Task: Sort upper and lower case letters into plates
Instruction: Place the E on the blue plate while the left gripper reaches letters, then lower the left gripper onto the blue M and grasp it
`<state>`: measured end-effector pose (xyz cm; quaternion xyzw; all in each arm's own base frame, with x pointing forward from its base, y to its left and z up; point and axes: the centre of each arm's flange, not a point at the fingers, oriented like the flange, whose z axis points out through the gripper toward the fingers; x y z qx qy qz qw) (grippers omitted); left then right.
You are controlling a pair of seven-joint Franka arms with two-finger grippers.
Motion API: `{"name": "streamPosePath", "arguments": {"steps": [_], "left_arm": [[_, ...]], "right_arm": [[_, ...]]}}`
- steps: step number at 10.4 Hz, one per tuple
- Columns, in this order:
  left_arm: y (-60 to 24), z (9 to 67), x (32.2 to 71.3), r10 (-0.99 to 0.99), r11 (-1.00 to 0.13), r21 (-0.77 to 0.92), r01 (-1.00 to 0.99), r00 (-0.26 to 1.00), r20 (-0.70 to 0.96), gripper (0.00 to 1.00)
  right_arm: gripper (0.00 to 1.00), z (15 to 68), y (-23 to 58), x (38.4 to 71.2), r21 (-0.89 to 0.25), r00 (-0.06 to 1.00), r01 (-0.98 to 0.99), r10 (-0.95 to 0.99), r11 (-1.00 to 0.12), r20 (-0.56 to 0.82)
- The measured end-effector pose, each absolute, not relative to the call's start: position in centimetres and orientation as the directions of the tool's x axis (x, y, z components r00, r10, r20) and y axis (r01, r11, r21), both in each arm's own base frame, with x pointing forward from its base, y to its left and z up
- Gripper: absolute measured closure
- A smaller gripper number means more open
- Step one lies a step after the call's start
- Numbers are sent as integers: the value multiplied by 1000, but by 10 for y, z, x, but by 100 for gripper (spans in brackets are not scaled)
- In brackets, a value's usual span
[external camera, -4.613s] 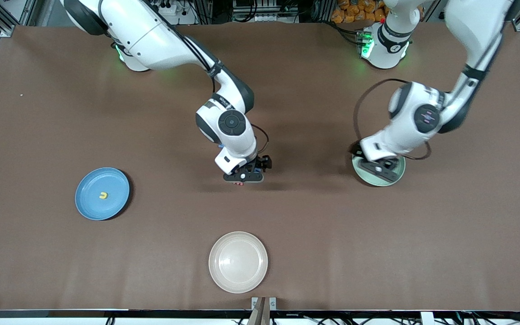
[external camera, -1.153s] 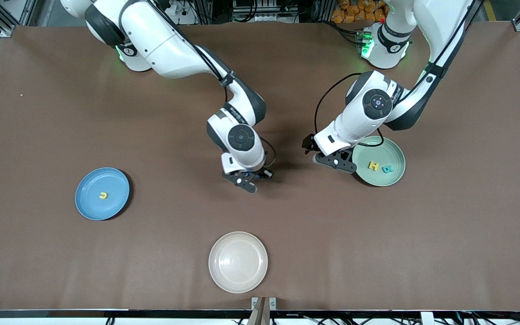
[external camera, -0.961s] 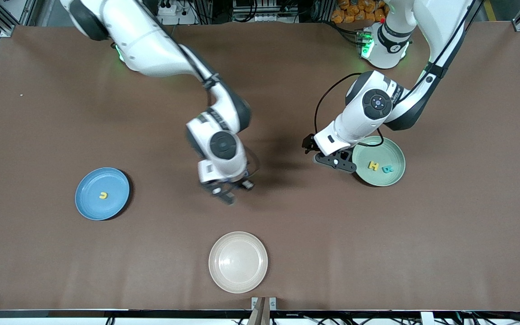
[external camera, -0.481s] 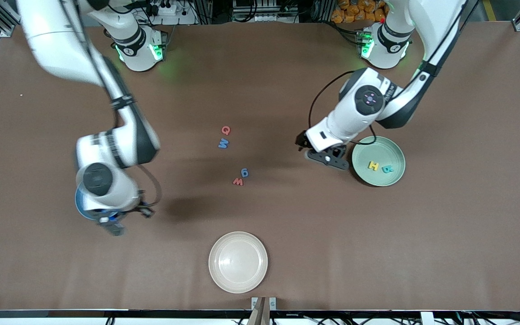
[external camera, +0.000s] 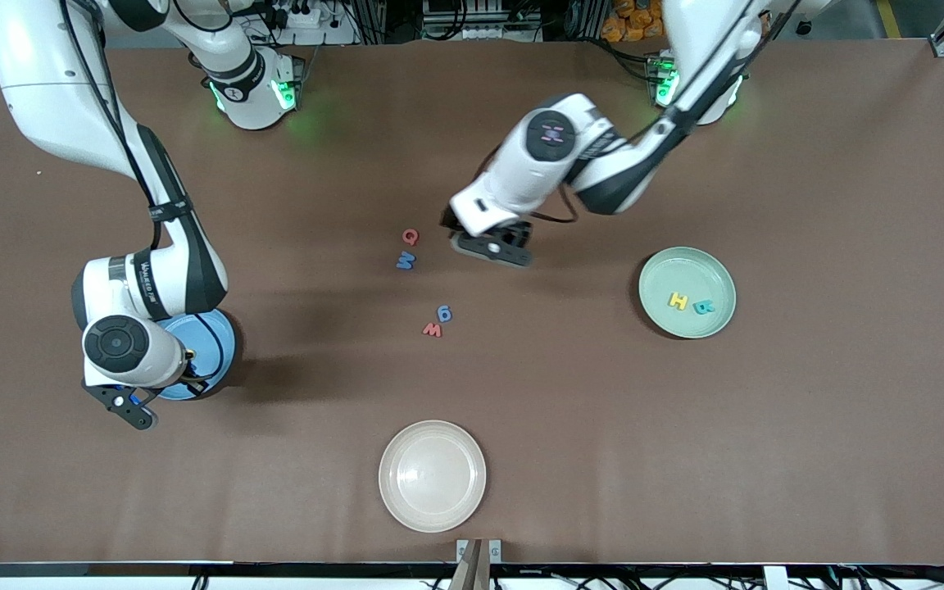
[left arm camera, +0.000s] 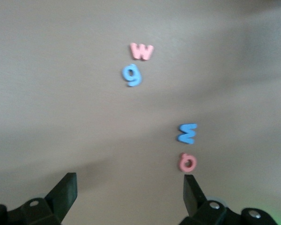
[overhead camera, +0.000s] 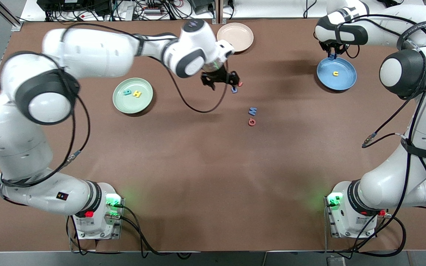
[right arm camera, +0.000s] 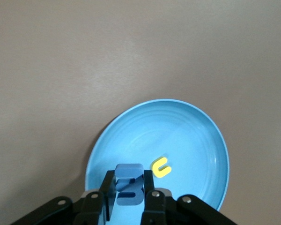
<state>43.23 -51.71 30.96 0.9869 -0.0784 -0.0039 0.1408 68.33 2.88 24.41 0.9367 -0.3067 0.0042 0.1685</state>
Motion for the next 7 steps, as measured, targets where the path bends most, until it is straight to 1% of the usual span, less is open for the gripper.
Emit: {"name": "streamPosePath", "arguments": {"steps": [2,3,4,5,7], "left_arm": [[-557,275,418,-106,-966,237,-108,994,21,0],[-570,257,412,-89,-972,213,-93,996,28,0],[-581,243,407,-81,-977,196,-87,996,35,0],[-593,235,402,-67,-978,194,-73,997,40,0],[-616,230,395,-23,-978,206,-33,998,50,0]], "right_arm": [[36,235,30,680,316,817,-567,-566,-760,105],[19,235,30,681,315,818,-567,-565,-761,106],[8,236,30,681,312,819,-567,-564,-762,109],[0,236,30,682,307,820,-566,-562,-765,113],[0,236,34,684,285,824,-564,-553,-775,126]]}}
